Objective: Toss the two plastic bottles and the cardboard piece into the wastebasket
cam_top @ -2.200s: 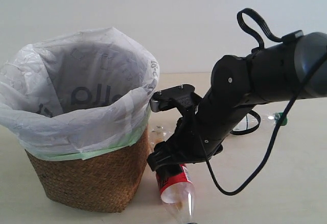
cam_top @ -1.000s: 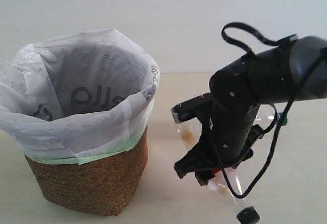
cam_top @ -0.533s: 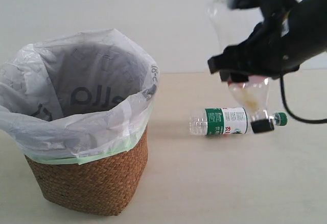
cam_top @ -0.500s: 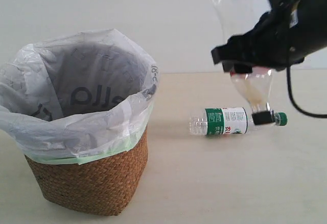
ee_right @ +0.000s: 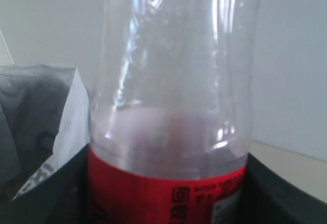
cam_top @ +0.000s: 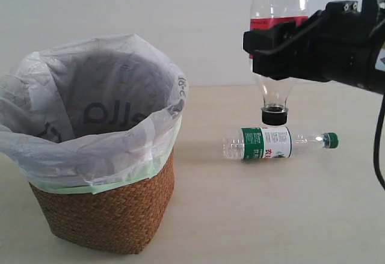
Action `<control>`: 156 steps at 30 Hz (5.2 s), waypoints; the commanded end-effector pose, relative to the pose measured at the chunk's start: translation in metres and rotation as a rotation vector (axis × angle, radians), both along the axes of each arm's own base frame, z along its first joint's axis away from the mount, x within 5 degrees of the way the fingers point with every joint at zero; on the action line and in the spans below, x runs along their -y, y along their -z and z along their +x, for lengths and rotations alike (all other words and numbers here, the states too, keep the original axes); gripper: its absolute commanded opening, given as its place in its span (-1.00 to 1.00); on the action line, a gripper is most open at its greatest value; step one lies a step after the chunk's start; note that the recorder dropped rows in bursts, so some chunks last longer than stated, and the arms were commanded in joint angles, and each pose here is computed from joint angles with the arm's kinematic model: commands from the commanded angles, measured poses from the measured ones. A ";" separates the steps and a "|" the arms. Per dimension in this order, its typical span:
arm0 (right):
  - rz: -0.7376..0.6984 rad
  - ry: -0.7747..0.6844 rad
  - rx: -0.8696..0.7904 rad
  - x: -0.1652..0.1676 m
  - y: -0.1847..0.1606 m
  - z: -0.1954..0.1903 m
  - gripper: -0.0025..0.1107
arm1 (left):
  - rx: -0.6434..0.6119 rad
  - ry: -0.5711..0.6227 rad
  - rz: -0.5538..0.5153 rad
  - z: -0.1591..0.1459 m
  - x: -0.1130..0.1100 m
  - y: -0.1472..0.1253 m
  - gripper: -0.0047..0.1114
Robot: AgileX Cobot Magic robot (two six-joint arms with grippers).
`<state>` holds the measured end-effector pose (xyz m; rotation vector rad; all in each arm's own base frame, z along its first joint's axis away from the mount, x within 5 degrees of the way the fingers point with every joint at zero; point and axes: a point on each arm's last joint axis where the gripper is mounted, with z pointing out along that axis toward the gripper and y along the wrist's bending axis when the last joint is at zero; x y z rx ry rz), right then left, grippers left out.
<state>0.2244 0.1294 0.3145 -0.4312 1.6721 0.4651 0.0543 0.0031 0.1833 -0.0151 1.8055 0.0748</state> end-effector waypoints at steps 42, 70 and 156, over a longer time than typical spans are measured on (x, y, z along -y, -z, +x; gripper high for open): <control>-0.070 0.357 -0.103 0.062 -0.082 0.048 -0.96 | 0.015 0.005 -0.010 0.000 0.000 -0.002 0.94; -0.326 0.435 -0.331 0.009 -0.138 0.070 0.11 | 0.015 0.005 -0.010 0.000 0.000 -0.002 0.94; -0.815 -0.122 -0.530 -0.049 0.134 0.167 -0.96 | 0.015 0.005 -0.010 0.000 0.000 -0.002 0.94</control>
